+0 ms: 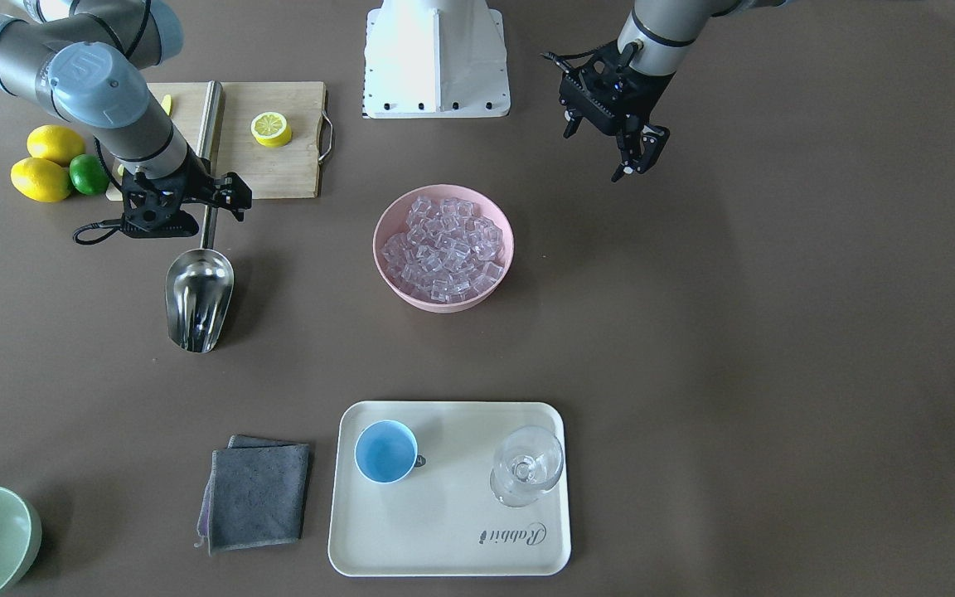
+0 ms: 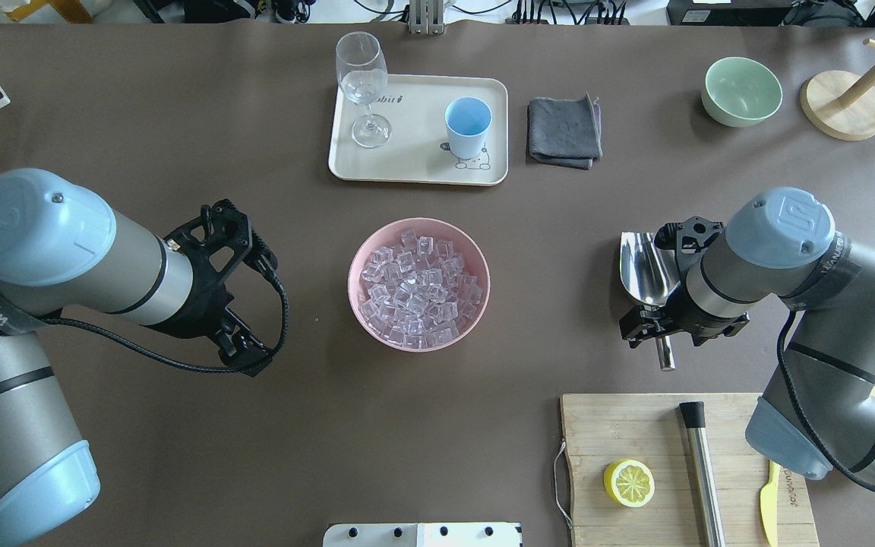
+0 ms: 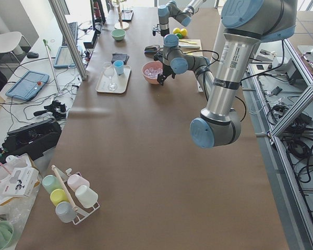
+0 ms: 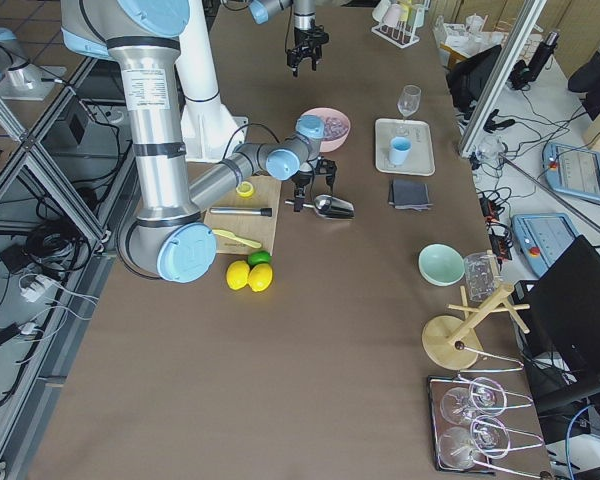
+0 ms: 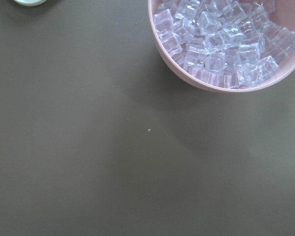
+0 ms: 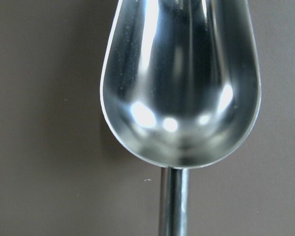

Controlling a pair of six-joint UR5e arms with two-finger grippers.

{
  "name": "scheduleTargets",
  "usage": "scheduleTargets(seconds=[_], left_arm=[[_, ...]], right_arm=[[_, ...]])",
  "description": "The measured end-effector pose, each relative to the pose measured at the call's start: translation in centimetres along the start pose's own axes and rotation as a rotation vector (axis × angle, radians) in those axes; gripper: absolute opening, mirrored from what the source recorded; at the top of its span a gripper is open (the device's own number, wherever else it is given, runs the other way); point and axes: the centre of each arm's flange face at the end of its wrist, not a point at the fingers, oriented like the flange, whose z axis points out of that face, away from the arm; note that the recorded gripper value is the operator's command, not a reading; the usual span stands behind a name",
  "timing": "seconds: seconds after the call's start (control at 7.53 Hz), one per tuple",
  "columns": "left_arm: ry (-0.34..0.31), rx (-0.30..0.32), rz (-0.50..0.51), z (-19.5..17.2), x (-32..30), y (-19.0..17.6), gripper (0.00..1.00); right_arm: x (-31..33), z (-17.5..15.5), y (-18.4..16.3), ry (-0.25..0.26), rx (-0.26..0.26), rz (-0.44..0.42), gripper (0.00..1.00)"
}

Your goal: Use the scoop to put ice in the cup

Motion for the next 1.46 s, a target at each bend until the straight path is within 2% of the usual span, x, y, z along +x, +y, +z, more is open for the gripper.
scheduleTargets(seconds=[0.27, 0.4, 0.53, 0.66, 1.06, 1.2, 1.46], left_arm=[[0.015, 0.023, 0.037, 1.6, 1.8, -1.0, 0.98], [0.025, 0.034, 0.056, 2.4, 2.7, -1.3, 0.98], [0.02, 0.074, 0.085, 3.3, 3.8, -1.4, 0.98], [0.01, 0.124, 0.119, 4.1, 5.4, -1.5, 0.98], [0.028, 0.209, 0.173, 5.5, 7.9, -0.4, 0.98], [0.014, 0.238, 0.183, 6.1, 8.1, 0.3, 0.98], [-0.012, 0.274, 0.186, 7.5, 7.6, 1.0, 0.98]], right_arm=[[0.3, 0.7, 0.3, 0.014, -0.004, 0.028, 0.94], [0.5, 0.9, 0.4, 0.019, -0.006, 0.038, 0.9], [0.5, 1.3, 0.4, 0.018, -0.007, 0.041, 0.9], [0.6, 1.8, 0.3, 0.01, -0.004, 0.043, 0.79], [0.6, 2.3, 0.2, -0.006, 0.001, 0.047, 0.16], [0.6, 2.2, 0.3, -0.008, 0.001, 0.049, 0.0], [0.6, 2.2, 0.4, -0.011, 0.0, 0.058, 0.0]])
